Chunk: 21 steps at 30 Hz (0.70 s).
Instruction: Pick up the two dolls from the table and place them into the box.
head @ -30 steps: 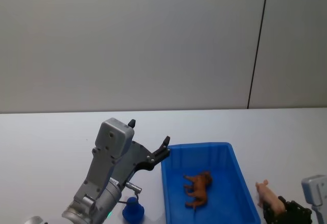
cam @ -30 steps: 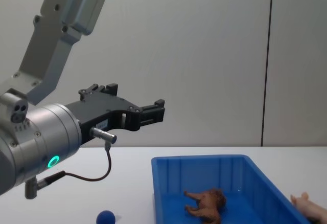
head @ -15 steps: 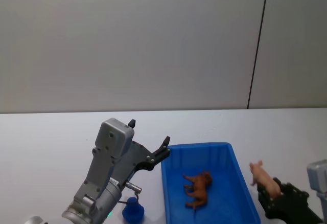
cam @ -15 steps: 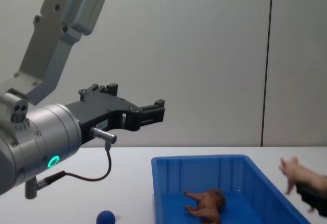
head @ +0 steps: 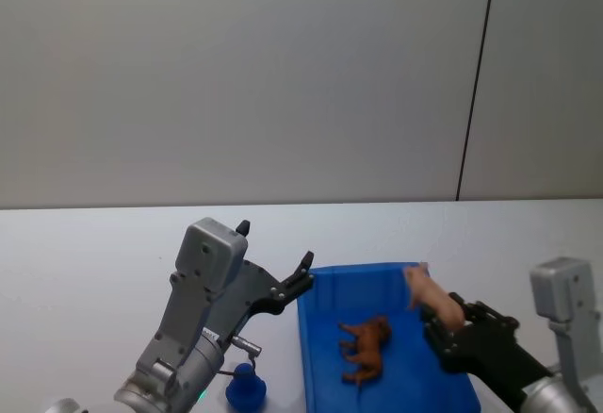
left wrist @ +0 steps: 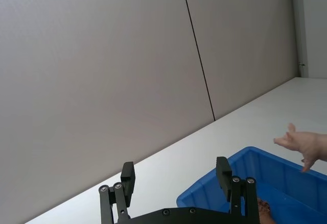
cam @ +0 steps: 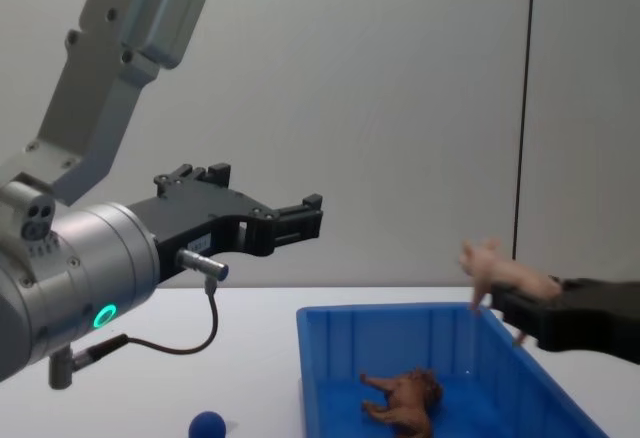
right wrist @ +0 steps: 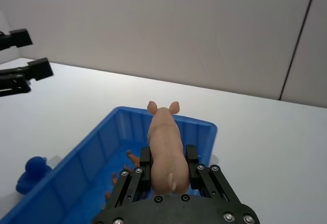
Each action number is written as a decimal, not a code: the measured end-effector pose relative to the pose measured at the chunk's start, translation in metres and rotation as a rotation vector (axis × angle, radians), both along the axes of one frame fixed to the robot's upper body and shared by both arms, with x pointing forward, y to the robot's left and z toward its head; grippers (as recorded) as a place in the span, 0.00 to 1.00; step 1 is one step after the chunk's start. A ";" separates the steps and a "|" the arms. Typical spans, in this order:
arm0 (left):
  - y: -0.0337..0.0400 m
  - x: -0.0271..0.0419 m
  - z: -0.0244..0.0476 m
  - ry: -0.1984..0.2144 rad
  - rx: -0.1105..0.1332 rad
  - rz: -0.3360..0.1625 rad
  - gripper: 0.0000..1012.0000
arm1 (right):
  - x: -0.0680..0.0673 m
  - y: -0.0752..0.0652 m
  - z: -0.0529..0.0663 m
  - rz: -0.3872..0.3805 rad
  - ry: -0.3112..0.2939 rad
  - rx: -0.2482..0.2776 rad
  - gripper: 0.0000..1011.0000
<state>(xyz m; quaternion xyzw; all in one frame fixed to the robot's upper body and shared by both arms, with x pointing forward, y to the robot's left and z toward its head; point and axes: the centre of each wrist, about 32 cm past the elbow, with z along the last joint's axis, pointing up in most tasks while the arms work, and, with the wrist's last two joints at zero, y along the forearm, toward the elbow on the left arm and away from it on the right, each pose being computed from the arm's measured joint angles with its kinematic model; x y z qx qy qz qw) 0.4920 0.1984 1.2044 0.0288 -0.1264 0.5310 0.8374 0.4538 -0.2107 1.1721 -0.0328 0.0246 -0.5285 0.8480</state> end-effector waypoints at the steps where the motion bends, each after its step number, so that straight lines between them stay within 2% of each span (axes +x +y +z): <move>1: 0.0000 0.0000 0.0000 0.000 0.000 0.000 0.99 | 0.002 0.003 0.001 0.011 0.001 0.002 0.38; 14: 0.0000 0.0000 0.0000 0.000 0.000 0.000 0.99 | 0.013 0.015 0.001 0.049 0.033 -0.011 0.39; 17: 0.0000 0.0000 0.0000 0.000 0.000 0.000 0.99 | 0.014 0.016 0.000 0.049 0.038 -0.014 0.42; 21: 0.0000 0.0000 0.0000 0.000 0.000 0.000 0.99 | 0.014 0.016 0.000 0.040 0.043 -0.018 0.55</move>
